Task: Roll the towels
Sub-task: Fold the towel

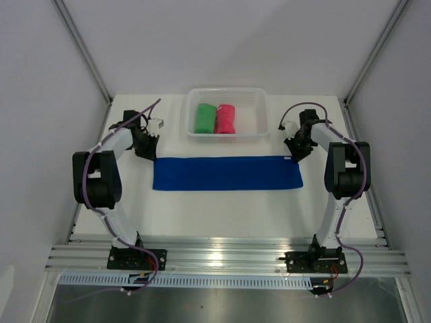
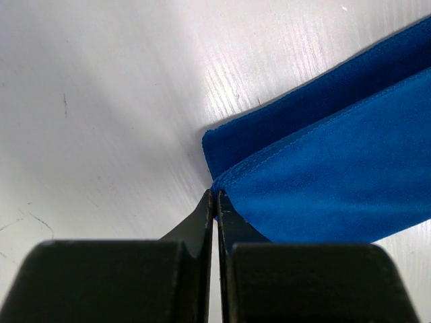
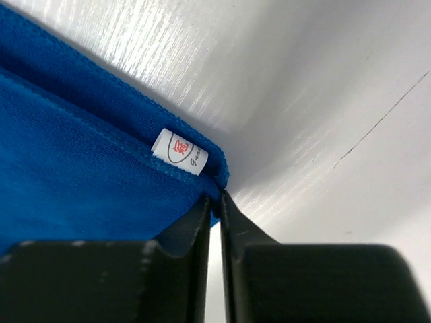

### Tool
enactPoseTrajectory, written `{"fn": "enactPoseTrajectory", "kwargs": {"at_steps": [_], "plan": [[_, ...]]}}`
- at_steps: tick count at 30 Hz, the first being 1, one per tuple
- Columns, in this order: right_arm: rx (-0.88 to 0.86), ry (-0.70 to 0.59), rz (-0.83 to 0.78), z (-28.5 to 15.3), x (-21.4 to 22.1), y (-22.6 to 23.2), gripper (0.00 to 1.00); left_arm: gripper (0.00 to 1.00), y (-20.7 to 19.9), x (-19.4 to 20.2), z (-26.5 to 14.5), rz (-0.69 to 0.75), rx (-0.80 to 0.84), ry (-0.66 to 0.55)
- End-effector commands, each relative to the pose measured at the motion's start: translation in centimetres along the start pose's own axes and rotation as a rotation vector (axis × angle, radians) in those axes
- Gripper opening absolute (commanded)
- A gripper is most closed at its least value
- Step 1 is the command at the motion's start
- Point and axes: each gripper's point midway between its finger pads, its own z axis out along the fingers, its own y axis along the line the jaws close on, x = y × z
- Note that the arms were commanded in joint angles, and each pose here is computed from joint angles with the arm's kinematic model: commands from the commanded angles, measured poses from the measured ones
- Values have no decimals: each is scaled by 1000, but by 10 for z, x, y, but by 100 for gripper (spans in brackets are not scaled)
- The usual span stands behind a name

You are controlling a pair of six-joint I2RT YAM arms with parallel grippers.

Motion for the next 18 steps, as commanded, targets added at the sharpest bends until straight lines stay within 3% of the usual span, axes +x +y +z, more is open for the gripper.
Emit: {"fn": "enactPoseTrajectory", "kwargs": {"at_steps": [1, 5, 11, 18], "plan": [[21, -55, 64, 0, -12, -11, 8, 1, 4, -14, -2, -9, -17, -30], [-28, -88, 69, 0, -15, -4, 0, 1, 3, -14, -2, -8, -14, -30], [-6, -74, 91, -4, -12, -6, 0, 1, 3, -13, -3, -6, -21, -29], [34, -202, 144, -29, -21, -28, 0, 1, 10, -22, -7, -2, -49, -47]]}}
